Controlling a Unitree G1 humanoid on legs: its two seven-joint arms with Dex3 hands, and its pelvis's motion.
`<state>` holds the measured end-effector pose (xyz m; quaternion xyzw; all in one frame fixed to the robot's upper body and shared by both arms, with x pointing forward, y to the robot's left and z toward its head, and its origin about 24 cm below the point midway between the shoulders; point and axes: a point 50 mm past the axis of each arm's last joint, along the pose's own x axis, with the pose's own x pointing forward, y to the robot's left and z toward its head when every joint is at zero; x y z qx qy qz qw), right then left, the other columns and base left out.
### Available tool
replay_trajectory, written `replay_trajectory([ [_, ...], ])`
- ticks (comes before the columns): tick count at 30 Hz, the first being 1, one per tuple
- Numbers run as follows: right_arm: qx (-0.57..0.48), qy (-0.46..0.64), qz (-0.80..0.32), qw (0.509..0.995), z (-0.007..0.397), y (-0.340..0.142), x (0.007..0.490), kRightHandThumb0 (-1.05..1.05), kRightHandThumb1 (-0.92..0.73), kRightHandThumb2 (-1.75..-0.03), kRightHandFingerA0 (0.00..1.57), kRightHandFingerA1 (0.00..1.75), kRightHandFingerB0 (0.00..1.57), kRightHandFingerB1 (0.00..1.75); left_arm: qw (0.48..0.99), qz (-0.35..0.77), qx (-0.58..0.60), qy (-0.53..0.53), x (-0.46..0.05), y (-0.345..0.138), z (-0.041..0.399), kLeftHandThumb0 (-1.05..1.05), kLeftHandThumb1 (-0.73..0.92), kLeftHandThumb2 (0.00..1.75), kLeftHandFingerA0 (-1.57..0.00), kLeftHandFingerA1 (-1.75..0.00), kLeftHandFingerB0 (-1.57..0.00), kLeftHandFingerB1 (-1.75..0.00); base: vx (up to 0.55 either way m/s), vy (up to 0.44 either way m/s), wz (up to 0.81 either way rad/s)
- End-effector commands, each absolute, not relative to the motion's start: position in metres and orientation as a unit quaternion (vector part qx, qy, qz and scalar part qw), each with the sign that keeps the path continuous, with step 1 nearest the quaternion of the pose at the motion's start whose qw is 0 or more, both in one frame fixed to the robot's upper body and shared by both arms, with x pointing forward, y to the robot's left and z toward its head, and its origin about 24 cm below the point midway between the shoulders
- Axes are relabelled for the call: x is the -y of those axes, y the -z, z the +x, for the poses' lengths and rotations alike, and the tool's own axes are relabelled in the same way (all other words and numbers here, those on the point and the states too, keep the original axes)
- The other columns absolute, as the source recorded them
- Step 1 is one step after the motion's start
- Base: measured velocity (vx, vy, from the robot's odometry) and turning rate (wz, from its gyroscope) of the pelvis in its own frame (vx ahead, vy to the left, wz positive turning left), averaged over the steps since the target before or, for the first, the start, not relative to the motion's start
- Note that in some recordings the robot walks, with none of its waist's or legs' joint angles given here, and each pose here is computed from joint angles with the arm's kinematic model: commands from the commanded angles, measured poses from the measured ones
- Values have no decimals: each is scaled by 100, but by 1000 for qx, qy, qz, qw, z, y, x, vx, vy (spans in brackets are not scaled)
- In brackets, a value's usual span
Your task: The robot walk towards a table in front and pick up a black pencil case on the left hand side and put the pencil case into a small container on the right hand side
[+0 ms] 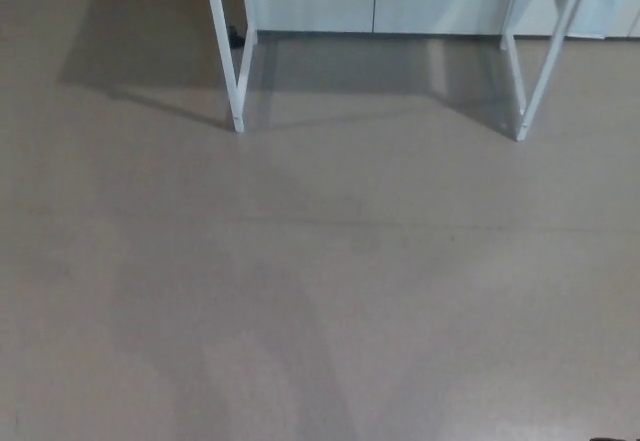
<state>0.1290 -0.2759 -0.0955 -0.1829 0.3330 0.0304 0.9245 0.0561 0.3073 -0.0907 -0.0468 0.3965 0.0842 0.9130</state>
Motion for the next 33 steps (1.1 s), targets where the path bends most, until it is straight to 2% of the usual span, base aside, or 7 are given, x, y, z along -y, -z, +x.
replay_trajectory([
  [1,-335,-35,-187,923,128,96,277,-35,-49,-66,55,49,37,43,917,-27,-388,-83,-312,86,56,-17,64,58,-35,-38,-21,-30,232,78,-24],
  [2,-336,-36,-185,923,127,97,277,-34,-49,-66,54,48,37,43,917,-29,-389,-85,-312,87,55,-18,65,59,-33,-38,-20,-30,267,102,-24],
  [3,-338,-37,-183,922,126,97,277,-33,-50,-66,53,48,36,42,916,-29,-390,-85,-312,87,53,-14,49,92,-26,-56,-8,-46,162,135,-24],
  [5,-341,-40,-182,921,124,98,277,-33,-50,-66,53,48,36,42,915,-28,-392,-87,-312,87,51,-14,48,92,-27,-56,-8,-46,308,150,-19],
  [6,-343,-40,-181,921,123,99,277,-33,-50,-66,53,48,36,42,914,-28,-395,-89,-313,88,50,-22,64,61,-39,-40,-22,-31,404,288,-15],
  [7,-343,-41,-181,921,122,99,277,-34,-50,-66,54,48,36,43,913,-27,-397,-90,-313,89,48,-19,63,58,-39,-39,-23,-31,485,267,52],
  [33,-360,-58,-191,912,126,104,277,-27,-58,-58,57,44,38,37,924,-33,-369,-96,-311,85,50,-13,66,59,-36,-38,-25,-31,348,-1,2],
])
